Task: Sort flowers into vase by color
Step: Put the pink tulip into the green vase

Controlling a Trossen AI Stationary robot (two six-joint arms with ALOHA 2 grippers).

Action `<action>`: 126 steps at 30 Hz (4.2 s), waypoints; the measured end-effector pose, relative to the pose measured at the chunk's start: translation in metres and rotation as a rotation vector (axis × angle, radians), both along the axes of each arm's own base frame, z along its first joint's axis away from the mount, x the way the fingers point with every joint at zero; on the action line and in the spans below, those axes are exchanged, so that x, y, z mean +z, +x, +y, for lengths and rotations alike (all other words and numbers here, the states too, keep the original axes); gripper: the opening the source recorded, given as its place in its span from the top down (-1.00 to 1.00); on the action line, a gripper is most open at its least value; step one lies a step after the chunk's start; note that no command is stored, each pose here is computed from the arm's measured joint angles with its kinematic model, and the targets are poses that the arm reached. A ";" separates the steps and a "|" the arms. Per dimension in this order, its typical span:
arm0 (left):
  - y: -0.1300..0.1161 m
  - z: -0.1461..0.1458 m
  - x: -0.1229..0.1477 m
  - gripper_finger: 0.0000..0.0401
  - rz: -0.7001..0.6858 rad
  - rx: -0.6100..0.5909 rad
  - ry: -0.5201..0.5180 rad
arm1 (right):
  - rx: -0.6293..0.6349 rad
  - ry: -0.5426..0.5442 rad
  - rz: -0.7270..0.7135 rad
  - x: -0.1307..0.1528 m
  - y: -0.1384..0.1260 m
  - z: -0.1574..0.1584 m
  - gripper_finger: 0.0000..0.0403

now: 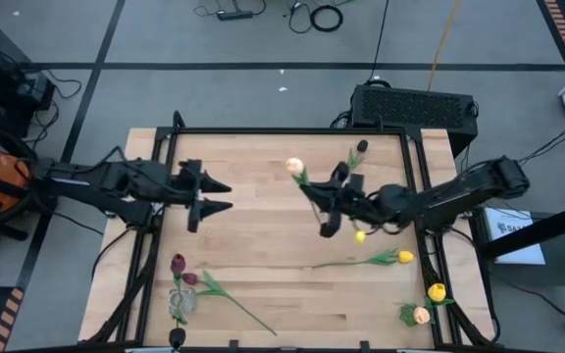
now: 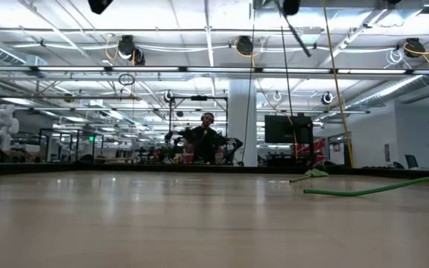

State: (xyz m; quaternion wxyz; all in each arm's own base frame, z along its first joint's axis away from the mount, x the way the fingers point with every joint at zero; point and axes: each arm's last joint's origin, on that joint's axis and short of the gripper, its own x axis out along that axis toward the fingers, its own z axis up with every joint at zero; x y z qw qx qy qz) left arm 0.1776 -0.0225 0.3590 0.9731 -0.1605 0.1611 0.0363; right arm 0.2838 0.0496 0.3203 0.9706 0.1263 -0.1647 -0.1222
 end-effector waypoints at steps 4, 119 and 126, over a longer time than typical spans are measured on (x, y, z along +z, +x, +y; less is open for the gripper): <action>0.020 -0.003 -0.005 -0.16 -0.006 0.002 0.001 | -0.019 -0.068 -0.033 0.019 -0.018 -0.001 0.98; -0.087 0.014 -0.177 -0.16 -0.273 -0.061 0.233 | 0.483 -0.124 -0.345 0.107 -0.231 -0.025 0.98; -0.087 0.014 -0.177 -0.16 -0.273 -0.060 0.233 | 0.571 -0.071 -0.370 0.139 -0.222 -0.018 0.99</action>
